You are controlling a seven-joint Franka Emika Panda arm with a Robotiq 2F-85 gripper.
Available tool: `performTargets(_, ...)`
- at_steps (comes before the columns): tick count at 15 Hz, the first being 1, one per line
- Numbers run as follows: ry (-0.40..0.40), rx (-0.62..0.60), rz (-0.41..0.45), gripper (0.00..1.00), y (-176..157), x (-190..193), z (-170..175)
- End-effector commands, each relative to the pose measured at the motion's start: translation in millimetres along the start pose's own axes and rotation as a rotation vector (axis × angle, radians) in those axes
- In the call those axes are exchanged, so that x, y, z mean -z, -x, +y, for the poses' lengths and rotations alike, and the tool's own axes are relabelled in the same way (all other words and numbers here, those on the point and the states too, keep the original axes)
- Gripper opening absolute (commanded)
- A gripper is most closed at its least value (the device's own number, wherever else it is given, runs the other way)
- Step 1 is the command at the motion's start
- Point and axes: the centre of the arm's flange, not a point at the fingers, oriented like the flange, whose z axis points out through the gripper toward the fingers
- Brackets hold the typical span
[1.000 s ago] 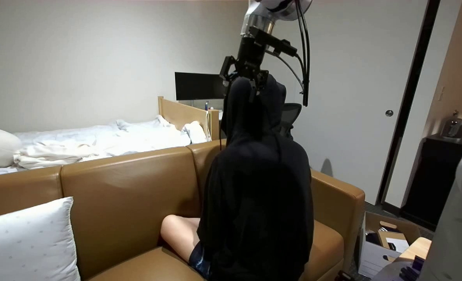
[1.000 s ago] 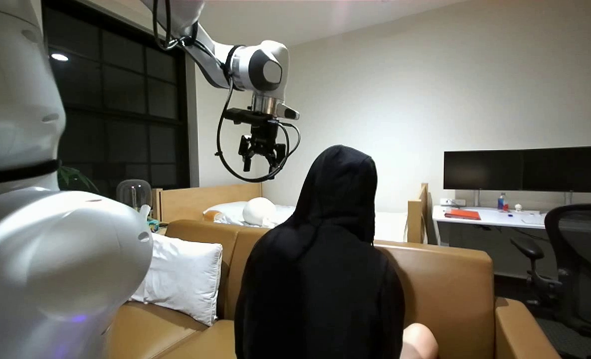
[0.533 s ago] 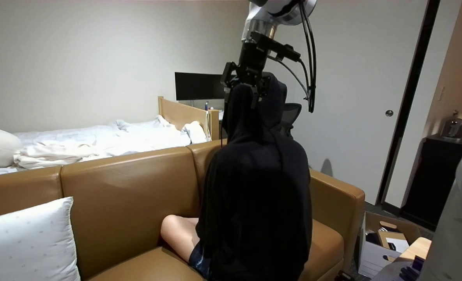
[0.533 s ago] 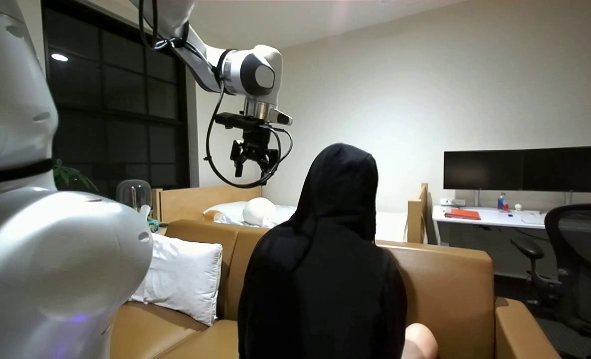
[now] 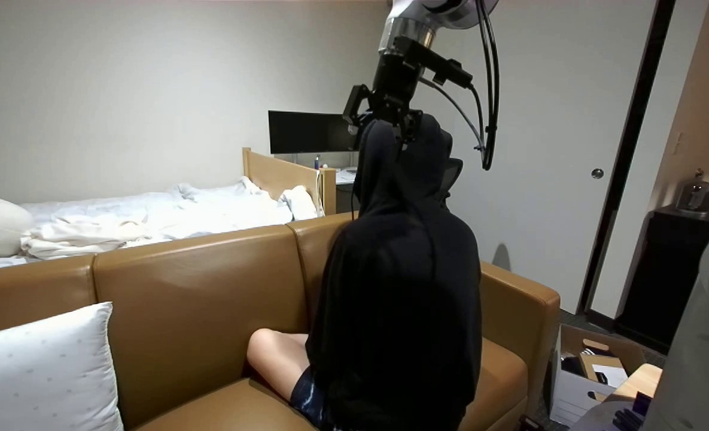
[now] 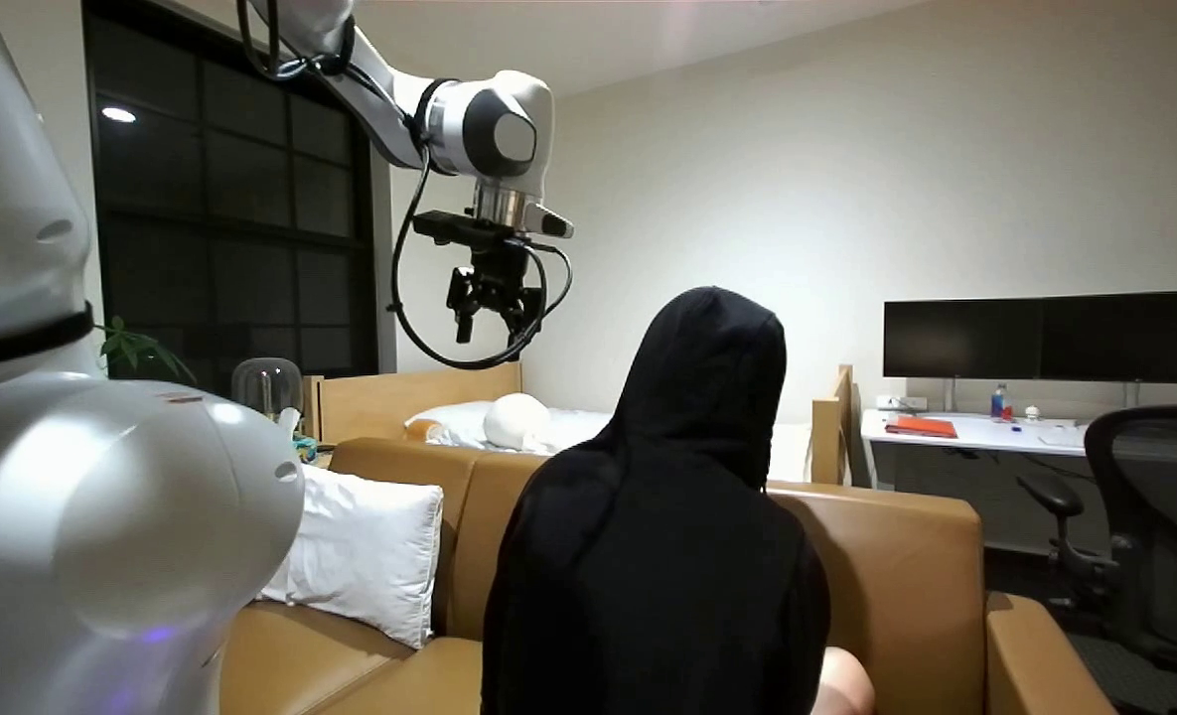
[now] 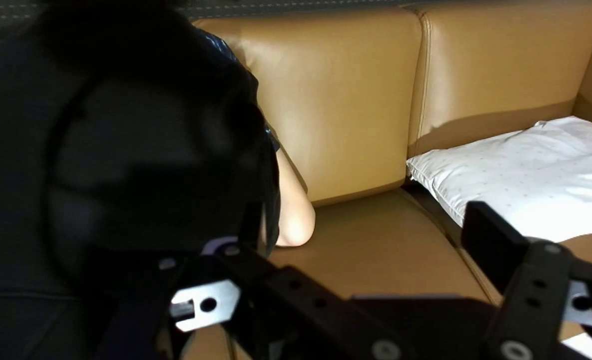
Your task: Cover the human's head with the hoodie
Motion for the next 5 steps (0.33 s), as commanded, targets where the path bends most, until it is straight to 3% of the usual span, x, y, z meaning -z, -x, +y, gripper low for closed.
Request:
performTargets(1,-0.017,-0.026,0.014,1.00,10.4,0.9,3.1)
performTargets(5,-0.001,0.001,0.001,1.00,1.7,0.5,-0.2)
